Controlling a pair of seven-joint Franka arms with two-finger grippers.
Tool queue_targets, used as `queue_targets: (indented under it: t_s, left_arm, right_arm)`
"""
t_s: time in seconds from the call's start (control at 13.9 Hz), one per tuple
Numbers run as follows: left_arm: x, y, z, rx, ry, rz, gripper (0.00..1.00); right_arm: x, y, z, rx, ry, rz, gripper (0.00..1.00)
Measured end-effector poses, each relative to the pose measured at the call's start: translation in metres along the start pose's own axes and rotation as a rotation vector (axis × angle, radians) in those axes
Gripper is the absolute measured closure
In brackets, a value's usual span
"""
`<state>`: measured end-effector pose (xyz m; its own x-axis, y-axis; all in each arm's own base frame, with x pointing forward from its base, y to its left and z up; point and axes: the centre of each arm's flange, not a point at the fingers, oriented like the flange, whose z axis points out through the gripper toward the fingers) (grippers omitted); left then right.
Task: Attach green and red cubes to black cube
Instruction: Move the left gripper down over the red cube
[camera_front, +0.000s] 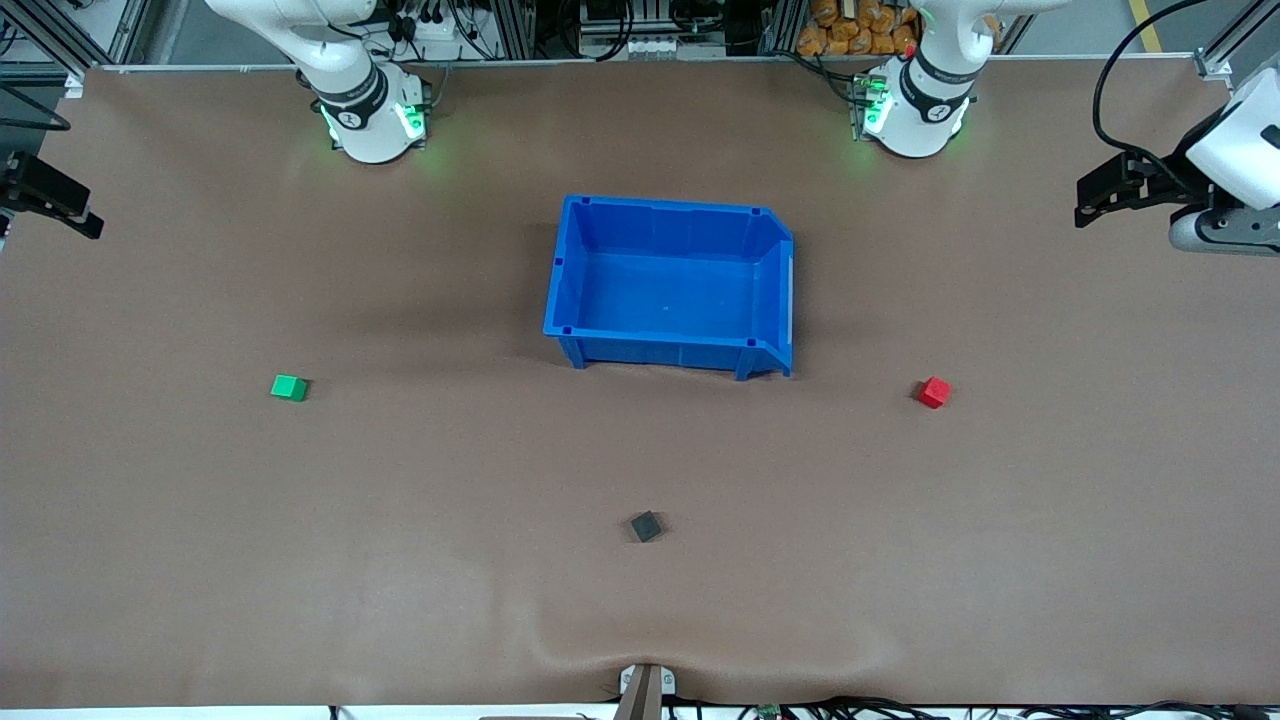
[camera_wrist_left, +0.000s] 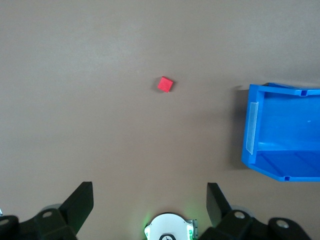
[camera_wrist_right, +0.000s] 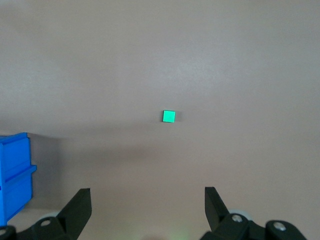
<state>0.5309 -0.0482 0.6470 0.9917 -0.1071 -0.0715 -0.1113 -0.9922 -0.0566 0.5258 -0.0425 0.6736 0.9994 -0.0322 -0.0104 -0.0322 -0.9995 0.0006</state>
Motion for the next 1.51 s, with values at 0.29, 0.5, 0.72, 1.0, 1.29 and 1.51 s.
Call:
queue_targets:
  t_s: [0.29, 0.5, 0.72, 1.0, 1.29, 1.51]
  left_arm:
    - [0.001, 0.001, 0.001, 0.000, -0.003, 0.003, 0.00]
    - [0.010, 0.009, 0.016, -0.001, -0.031, 0.019, 0.00]
    - [0.032, 0.014, 0.048, -0.007, -0.078, 0.031, 0.00]
    - [0.062, 0.026, 0.099, -0.017, -0.125, 0.056, 0.00]
    - [0.089, 0.042, 0.170, -0.030, -0.123, 0.109, 0.00]
    - [0.095, 0.046, 0.230, -0.038, -0.094, 0.166, 0.00]
  right_arm:
    - [0.000, -0.001, 0.000, 0.000, -0.001, -0.002, 0.00]
    - [0.000, -0.002, 0.000, 0.000, -0.001, -0.003, 0.00]
    - [0.000, -0.002, 0.000, 0.004, -0.002, -0.004, 0.00]
    - [0.005, 0.001, 0.008, 0.006, -0.015, 0.003, 0.00]
    - [0.021, 0.007, 0.034, 0.006, -0.060, 0.014, 0.00]
    - [0.032, 0.007, 0.051, 0.005, -0.089, 0.014, 0.00]
